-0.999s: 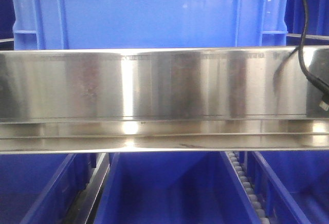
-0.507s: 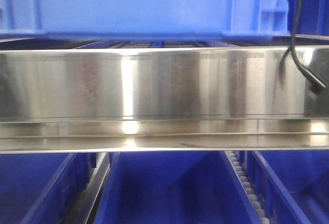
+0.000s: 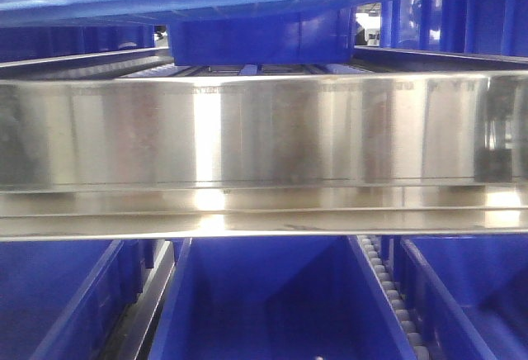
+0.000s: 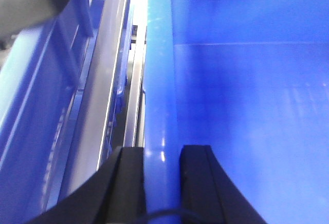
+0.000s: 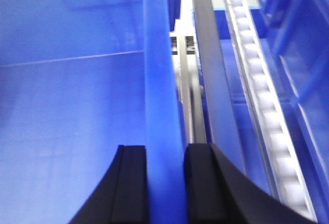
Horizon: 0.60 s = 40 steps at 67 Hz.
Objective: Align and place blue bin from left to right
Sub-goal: 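Lift the blue bin off the rack with both grippers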
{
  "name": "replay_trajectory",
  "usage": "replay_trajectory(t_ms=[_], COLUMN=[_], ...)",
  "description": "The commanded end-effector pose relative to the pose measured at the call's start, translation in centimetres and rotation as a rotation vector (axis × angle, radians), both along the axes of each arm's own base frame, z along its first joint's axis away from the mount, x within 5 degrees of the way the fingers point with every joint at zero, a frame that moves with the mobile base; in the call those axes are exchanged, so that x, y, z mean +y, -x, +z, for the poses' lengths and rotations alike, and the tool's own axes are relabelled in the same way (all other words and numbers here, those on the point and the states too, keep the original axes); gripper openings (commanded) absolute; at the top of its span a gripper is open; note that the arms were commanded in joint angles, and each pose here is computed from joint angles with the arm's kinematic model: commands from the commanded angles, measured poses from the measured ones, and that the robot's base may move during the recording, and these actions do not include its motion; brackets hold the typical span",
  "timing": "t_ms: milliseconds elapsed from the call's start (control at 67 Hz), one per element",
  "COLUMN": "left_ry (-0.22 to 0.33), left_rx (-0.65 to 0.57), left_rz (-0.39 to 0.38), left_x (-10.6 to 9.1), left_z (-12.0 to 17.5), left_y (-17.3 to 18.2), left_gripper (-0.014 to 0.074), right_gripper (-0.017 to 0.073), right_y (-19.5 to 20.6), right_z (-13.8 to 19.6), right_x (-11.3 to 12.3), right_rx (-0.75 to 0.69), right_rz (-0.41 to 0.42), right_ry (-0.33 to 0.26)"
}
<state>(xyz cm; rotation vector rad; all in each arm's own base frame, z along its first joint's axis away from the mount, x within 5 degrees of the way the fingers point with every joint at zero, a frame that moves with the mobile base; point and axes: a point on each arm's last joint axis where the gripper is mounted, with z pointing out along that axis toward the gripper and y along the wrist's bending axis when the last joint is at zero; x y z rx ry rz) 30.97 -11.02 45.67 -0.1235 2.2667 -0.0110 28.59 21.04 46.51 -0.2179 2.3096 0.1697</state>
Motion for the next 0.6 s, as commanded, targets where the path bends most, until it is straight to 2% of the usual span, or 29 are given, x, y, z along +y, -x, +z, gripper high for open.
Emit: replay_trajectory(t_ms=[0,119,254,373,507,582], left_ry=[0.058,0.055,0.029,0.032,0.018,0.034], left_rx=[-0.099,-0.102,-0.107,-0.112,-0.111,-0.139], left_rz=[-0.042,-0.052,-0.094,-0.071,-0.084,-0.071], left_x=[-0.2,0.0,-1.0,-1.6,-2.0,-1.8], left_z=[1.5,1.6,2.0,2.3,1.5,1.2], left_y=[1.8,2.9,4.4,5.8,7.6,8.5], left_gripper=[-0.0111,-0.0111,-0.0111,-0.0111,-0.0111,-0.0111], right_gripper=[-0.0079,-0.0079,-0.0079,-0.0079,-0.0079,-0.0079], right_y=[2.1,4.6,6.6,8.3,9.2,9.6], right_z=[1.7,1.0,0.0,-0.3,-0.3,-0.4], right_x=[-0.2,-0.9,-2.1,-2.7,-3.0,-3.2], right_rx=[-0.106,-0.109,-0.126,-0.133,-0.132,-0.124], right_rz=[0.020,0.037,-0.005,0.012,0.026,0.025], right_ry=[-0.072,-0.118,-0.102,-0.099,-0.112,-0.116])
